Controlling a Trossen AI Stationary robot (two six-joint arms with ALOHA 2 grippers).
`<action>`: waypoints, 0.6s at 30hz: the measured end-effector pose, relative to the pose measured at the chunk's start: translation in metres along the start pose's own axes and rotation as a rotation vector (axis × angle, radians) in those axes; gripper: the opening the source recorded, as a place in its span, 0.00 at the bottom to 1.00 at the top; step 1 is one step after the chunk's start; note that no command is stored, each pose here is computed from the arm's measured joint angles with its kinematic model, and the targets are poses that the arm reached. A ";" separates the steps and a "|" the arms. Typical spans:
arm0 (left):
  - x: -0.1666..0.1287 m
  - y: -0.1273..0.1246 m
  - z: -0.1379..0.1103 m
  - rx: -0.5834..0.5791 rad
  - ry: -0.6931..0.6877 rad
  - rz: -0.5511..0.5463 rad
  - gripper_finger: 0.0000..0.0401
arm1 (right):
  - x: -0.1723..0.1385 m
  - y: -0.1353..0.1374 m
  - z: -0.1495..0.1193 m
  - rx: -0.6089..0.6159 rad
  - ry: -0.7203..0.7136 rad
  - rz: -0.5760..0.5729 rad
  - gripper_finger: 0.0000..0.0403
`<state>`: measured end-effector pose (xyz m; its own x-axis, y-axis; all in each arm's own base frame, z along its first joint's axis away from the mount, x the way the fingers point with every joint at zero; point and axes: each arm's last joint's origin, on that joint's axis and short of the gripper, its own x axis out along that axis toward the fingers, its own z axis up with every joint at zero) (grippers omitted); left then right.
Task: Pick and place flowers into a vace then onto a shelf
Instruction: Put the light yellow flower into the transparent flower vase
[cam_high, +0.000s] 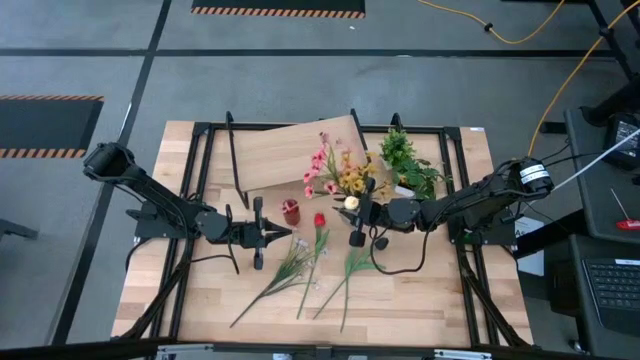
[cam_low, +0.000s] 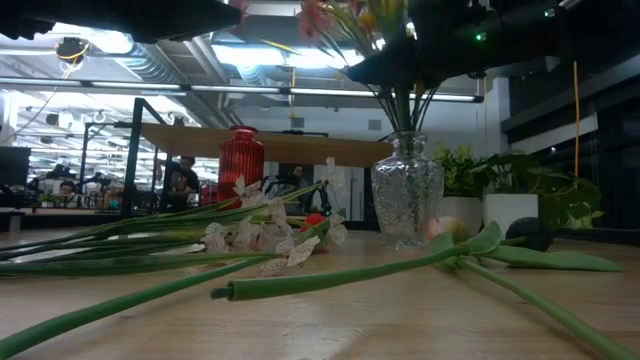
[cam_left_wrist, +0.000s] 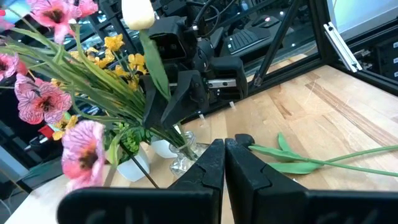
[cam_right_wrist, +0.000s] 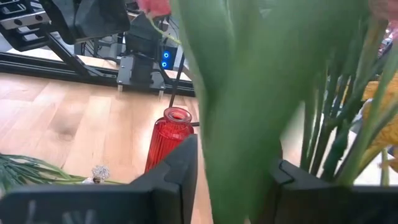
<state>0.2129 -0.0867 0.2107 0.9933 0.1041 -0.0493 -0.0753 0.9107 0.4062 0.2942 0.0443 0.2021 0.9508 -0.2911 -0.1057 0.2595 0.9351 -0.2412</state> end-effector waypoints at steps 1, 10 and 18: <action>0.000 0.000 0.000 0.000 0.000 0.000 0.02 | 0.000 0.000 0.000 0.000 0.000 0.000 0.28; 0.000 0.000 0.000 0.002 0.003 -0.001 0.02 | -0.003 0.006 0.004 -0.014 0.024 -0.021 0.30; 0.000 0.000 -0.001 0.003 0.004 -0.002 0.02 | 0.002 0.017 0.021 -0.040 0.136 -0.019 0.30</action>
<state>0.2129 -0.0867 0.2102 0.9931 0.1040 -0.0542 -0.0729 0.9096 0.4089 0.3042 0.0638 0.2179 0.9136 -0.3357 -0.2295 0.2675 0.9212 -0.2826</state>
